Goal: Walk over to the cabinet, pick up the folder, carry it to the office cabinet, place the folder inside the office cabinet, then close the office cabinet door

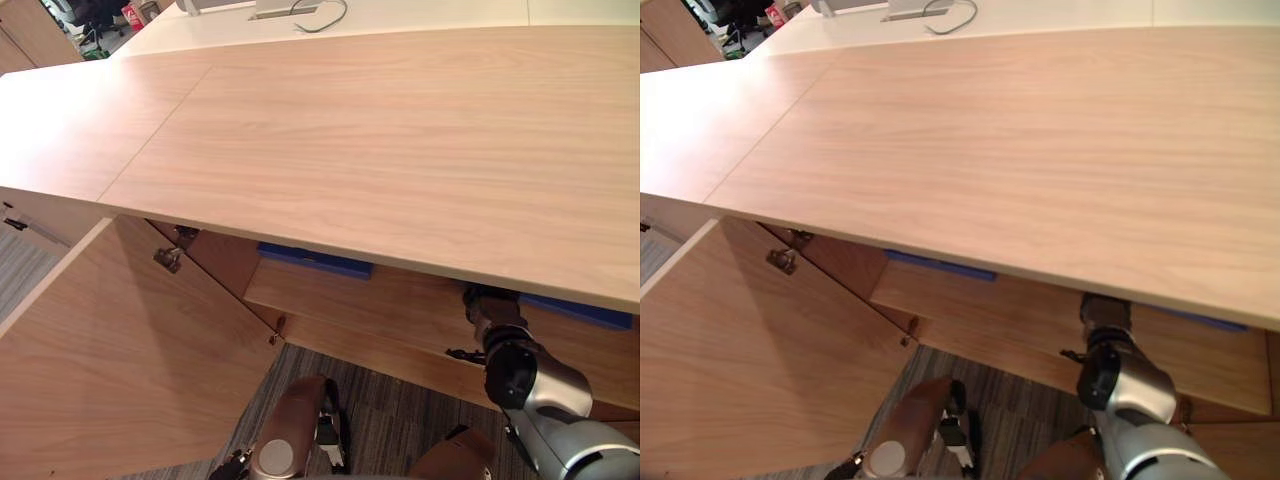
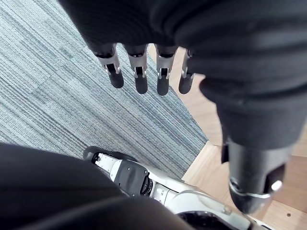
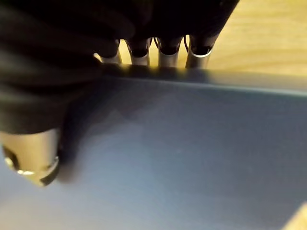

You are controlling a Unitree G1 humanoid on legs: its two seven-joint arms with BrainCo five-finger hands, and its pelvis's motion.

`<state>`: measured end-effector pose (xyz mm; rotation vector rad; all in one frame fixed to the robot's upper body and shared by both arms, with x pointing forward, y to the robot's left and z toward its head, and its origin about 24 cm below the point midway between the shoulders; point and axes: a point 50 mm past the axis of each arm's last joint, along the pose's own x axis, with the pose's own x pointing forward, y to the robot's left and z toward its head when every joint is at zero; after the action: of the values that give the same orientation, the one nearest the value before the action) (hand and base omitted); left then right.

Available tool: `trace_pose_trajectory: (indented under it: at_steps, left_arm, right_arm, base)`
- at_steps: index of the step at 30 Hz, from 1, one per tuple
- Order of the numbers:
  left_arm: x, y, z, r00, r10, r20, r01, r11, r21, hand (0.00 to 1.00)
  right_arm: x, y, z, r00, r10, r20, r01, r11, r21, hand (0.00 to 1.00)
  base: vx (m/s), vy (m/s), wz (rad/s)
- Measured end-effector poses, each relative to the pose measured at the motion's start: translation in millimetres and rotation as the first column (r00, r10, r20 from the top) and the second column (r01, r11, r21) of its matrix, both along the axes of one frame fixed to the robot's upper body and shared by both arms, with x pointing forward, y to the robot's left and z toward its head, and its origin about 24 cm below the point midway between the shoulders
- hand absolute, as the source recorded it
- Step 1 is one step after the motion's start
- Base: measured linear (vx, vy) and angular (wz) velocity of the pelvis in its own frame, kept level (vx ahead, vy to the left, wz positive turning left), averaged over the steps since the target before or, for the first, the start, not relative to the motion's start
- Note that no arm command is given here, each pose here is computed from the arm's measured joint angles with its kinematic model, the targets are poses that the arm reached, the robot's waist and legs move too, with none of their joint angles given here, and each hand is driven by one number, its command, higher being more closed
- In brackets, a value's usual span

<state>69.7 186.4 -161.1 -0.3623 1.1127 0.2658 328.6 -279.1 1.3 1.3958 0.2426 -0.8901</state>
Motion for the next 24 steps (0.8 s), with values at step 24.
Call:
trace_pose_trajectory:
  at_steps: [24]
  left_arm:
    - [25.4, 3.0, 15.6, 0.978, -0.16, 0.131, 0.165, 0.986, -0.024, 0.0]
  right_arm:
    - [-138.5, 4.2, -117.0, 0.779, 0.478, -0.406, -0.531, 0.847, -0.023, 0.0]
  base:
    - [0.04, -0.07, 0.08]
